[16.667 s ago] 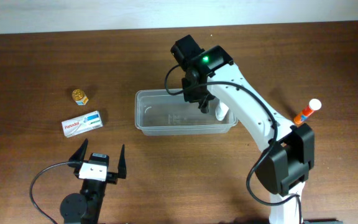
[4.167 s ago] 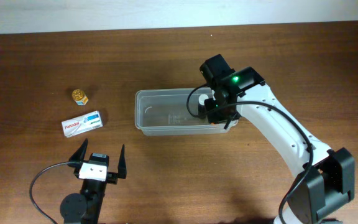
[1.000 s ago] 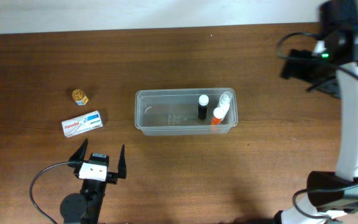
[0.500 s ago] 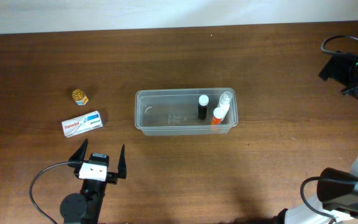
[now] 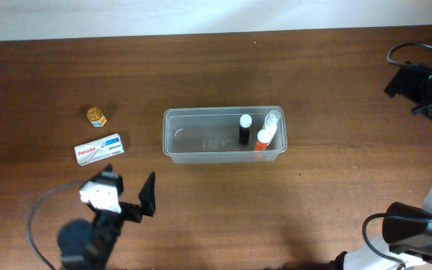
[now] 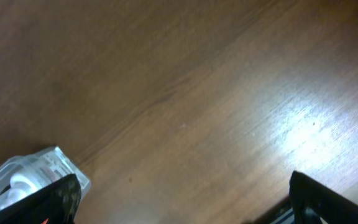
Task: Pack container
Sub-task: 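Move the left gripper over the white Panadol box and descend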
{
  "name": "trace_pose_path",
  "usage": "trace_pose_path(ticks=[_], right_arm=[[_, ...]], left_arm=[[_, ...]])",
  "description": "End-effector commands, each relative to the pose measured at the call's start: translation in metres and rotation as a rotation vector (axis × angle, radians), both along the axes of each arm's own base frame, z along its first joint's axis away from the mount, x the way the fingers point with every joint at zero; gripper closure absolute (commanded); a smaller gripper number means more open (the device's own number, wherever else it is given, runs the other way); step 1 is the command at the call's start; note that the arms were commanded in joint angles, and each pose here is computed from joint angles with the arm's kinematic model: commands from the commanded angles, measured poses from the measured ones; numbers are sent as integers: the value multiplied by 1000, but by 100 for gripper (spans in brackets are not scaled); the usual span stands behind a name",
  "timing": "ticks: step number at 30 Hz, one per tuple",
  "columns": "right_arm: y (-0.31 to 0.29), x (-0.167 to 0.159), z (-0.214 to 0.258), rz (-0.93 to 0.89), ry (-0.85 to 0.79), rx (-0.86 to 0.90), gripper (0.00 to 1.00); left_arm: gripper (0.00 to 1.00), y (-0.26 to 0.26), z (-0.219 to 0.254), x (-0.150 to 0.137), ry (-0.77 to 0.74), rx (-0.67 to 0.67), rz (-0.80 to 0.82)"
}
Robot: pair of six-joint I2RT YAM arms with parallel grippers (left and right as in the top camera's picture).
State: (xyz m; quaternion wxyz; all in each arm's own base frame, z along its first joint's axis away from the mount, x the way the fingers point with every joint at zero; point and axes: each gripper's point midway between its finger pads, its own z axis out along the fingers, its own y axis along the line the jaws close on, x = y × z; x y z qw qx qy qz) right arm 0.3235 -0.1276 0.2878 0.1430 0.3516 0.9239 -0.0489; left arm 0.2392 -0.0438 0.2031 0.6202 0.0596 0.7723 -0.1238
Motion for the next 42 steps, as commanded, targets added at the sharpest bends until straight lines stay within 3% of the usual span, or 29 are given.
trace_pose_path(ticks=[1, 8, 13, 21, 26, 30, 37, 42], right_arm=[[-2, -5, 12, -9, -28, -21, 2], [-2, -5, 12, -9, -28, -21, 2], [-2, -5, 11, -9, -27, -21, 2], [-2, -5, 11, -9, -27, -21, 2], [-2, -5, 11, -9, -27, -21, 2], [-2, -5, 11, -9, -27, -21, 2], [-2, -5, 11, -9, -27, -21, 2], [-2, -5, 11, -9, -27, -21, 2]], left_arm=[[1, -3, 44, 16, 97, -6, -20], [1, -2, 75, 49, 568, 48, -63], [1, -2, 75, 68, 806, 34, -70], [1, 1, 34, 106, 937, 21, -67], [0, 30, 19, 123, 966, -31, 73], [1, 84, 5, 127, 1005, -83, 291], [1, 123, -11, 137, 1011, -137, 382], [1, 134, -38, 133, 1103, -83, 422]])
